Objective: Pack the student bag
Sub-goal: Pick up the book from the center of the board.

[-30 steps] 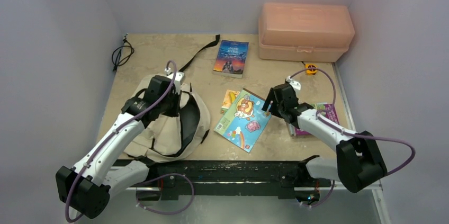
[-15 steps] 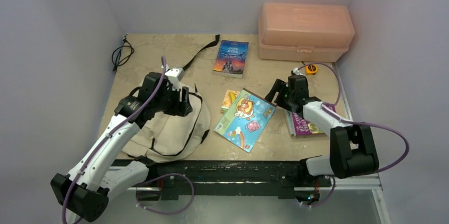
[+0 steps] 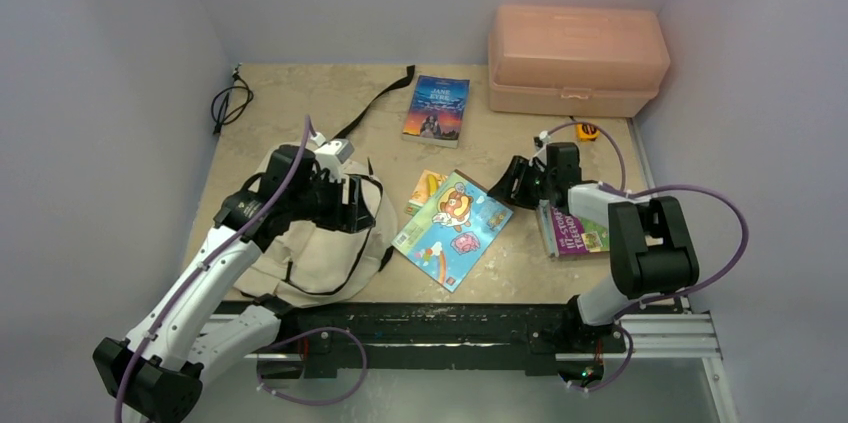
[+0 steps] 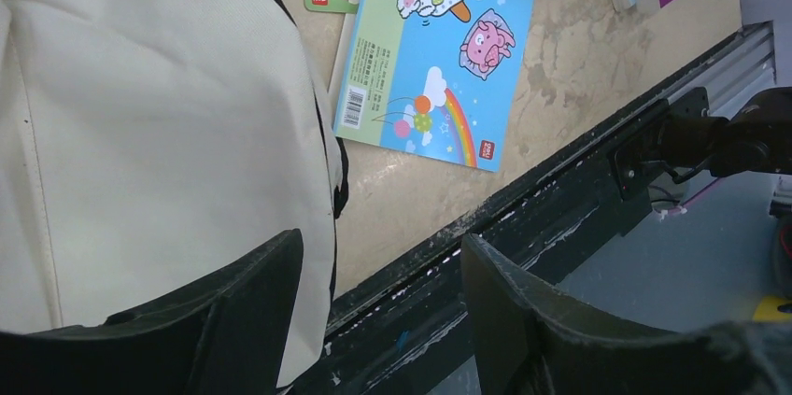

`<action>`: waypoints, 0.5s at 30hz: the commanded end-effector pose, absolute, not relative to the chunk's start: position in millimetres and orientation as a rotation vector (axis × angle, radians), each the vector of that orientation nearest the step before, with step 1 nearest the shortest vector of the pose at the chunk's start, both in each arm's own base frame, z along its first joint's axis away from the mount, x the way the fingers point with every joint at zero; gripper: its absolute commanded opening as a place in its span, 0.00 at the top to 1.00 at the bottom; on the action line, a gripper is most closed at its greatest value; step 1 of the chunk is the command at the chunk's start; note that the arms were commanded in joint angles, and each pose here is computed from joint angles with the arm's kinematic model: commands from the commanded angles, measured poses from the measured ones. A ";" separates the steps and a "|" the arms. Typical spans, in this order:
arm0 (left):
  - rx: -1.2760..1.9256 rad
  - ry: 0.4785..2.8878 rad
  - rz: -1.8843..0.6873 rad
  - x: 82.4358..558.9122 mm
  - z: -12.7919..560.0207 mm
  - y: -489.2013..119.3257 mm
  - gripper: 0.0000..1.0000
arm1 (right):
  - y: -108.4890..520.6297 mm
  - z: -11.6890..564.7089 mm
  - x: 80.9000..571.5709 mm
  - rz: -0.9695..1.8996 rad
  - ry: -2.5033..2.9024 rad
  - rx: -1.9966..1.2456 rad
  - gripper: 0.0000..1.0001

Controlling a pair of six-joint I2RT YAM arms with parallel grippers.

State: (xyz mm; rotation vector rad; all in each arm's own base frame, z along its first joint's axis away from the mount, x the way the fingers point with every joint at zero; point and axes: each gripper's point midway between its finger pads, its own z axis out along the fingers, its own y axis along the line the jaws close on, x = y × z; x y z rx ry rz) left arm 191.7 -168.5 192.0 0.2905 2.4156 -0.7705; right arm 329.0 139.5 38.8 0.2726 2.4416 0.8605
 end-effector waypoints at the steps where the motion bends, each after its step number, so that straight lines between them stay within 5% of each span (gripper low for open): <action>1: 0.325 2.398 -0.809 187.2 200.1 -173.0 0.37 | 136.6 38.8 326.6 0.829 2.453 0.161 0.40; 7: 0.331 2.395 -0.822 188.5 201.7 -175.4 0.37 | 146.9 24.7 317.3 0.918 2.536 0.056 0.50; 15: 0.335 2.402 -0.815 186.5 200.2 -173.8 0.38 | 144.6 33.8 321.6 0.893 2.556 0.050 1.00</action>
